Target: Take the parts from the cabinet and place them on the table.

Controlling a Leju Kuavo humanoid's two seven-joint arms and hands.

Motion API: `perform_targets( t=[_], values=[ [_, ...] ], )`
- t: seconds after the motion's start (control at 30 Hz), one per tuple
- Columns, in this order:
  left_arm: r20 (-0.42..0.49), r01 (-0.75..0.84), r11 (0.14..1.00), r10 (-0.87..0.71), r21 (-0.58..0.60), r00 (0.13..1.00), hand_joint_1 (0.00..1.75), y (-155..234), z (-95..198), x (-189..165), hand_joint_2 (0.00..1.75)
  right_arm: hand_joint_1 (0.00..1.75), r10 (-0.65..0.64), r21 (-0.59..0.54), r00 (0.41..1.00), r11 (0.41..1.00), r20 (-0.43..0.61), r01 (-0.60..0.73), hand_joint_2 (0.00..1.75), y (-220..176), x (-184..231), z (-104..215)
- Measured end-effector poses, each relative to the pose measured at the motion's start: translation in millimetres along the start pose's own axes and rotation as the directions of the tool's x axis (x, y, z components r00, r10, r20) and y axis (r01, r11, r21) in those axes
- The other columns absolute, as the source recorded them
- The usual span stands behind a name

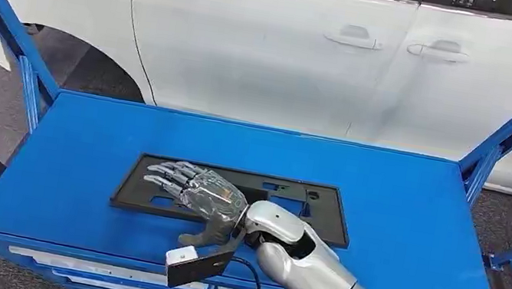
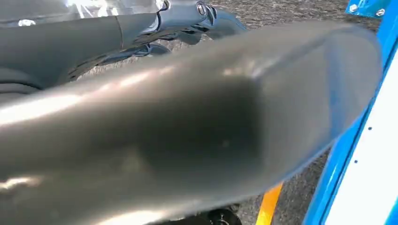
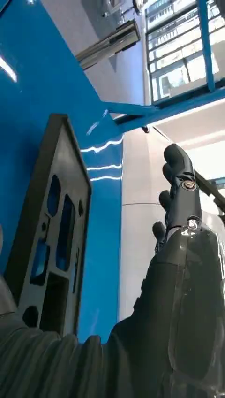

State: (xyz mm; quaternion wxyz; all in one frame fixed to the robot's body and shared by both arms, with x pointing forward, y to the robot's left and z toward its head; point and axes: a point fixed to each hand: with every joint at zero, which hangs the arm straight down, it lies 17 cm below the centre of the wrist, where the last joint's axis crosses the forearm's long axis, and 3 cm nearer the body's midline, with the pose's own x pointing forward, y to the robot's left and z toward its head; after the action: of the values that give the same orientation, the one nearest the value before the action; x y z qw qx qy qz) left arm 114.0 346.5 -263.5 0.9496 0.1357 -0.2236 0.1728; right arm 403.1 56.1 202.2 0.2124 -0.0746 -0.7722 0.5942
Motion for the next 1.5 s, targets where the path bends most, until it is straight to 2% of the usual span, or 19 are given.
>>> perform_targets(
  t=[0.27,0.57,0.9,1.13,1.27,1.5],
  values=[
    [0.003,0.008,1.000,-0.008,-0.004,1.000,0.00,-1.5,0.1,0.9,0.00,0.00,-0.012,0.035,1.000,0.999,0.023,0.011,1.75,1.2,8.2,2.8],
    [0.013,0.023,1.000,-0.023,-0.004,1.000,0.00,2.0,-1.2,3.5,0.00,0.00,0.061,0.074,0.995,0.995,0.083,-0.067,1.75,20.5,28.4,11.9],
    [0.009,0.025,1.000,-0.025,-0.002,1.000,0.00,3.3,-1.7,3.3,0.00,0.00,0.059,0.110,0.992,0.991,0.113,-0.071,1.75,43.9,43.4,21.2],
    [-0.007,0.038,0.999,-0.038,0.008,0.999,0.00,3.6,-1.9,0.9,0.00,0.00,0.126,0.015,0.986,0.992,0.108,-0.128,1.75,45.9,47.4,16.7],
    [-0.003,0.047,0.999,-0.047,0.001,0.999,0.00,0.7,-1.4,1.5,0.00,0.00,0.136,-0.061,0.986,0.990,0.097,-0.130,1.75,45.6,54.8,1.5],
    [0.006,0.061,0.998,-0.061,-0.012,0.998,0.00,-2.2,-1.0,2.6,0.00,0.00,0.119,-0.049,0.991,0.992,0.056,-0.116,1.75,79.2,67.2,-17.6]
  ],
)
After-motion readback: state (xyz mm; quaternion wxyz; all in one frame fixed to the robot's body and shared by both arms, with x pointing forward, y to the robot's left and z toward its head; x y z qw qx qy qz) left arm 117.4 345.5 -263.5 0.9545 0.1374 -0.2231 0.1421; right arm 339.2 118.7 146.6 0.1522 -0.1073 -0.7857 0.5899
